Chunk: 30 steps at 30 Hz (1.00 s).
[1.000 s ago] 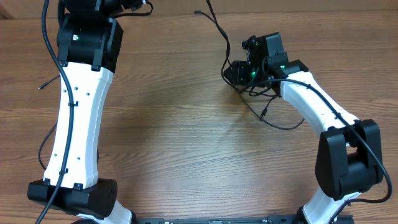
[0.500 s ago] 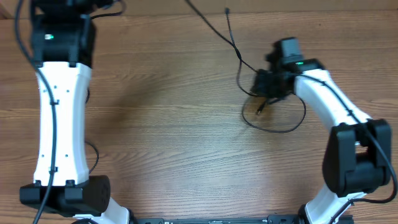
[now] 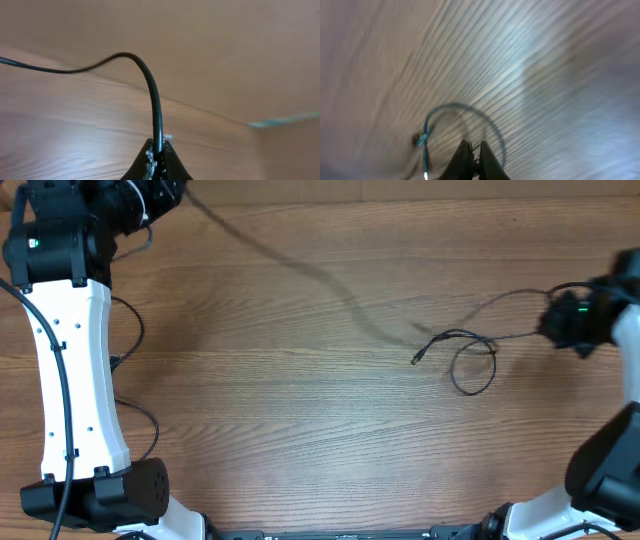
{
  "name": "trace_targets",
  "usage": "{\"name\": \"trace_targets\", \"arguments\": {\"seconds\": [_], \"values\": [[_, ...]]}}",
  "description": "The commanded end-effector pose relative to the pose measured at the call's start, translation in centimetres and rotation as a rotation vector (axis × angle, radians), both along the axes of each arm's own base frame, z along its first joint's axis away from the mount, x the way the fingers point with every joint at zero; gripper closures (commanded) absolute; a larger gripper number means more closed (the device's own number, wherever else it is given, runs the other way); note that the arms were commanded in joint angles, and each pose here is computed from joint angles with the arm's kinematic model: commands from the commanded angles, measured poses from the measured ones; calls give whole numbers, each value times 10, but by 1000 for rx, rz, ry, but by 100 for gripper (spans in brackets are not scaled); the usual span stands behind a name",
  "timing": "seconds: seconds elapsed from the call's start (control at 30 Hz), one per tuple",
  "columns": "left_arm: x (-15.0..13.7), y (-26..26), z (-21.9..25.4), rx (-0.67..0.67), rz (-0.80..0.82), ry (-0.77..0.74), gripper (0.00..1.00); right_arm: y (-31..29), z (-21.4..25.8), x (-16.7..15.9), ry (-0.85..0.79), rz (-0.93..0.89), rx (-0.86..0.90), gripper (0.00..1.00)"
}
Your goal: Untangle cables
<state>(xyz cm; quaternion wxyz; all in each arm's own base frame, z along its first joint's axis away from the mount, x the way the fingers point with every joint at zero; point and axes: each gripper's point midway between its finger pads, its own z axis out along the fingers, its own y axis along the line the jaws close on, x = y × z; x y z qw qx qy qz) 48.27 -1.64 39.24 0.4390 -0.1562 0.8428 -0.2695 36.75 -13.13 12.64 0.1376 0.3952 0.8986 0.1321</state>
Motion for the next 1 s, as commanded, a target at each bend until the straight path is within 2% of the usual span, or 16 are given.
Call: {"name": "trace_targets", "arguments": {"seconds": [0.0,0.1,0.2,0.33,0.47,0.6,0.8,0.9,0.97], "values": [[-6,55,-4,280,212,17,96,-45,38,-4,-84,-132,-20,96],[-13,71,-13,363,275,67,96,-63,51,-8,-133,-184,17,96],[-16,74,-16,418,257,83,96,-72,54,-13,-138,-212,22,96],[-17,74,-14,454,241,75,96,-82,48,-25,-69,-291,-18,96],[-29,90,12,499,335,23,96,-93,41,-39,5,-372,-75,96],[-52,112,57,533,465,-83,96,-97,38,-42,27,-399,-90,96],[-106,160,120,598,749,-204,96,-96,25,-43,66,-397,-70,96],[-126,177,132,627,806,-216,96,-95,17,-43,85,-393,-56,96],[-127,181,129,655,783,-200,96,-90,17,-40,71,-375,-28,96]]}}
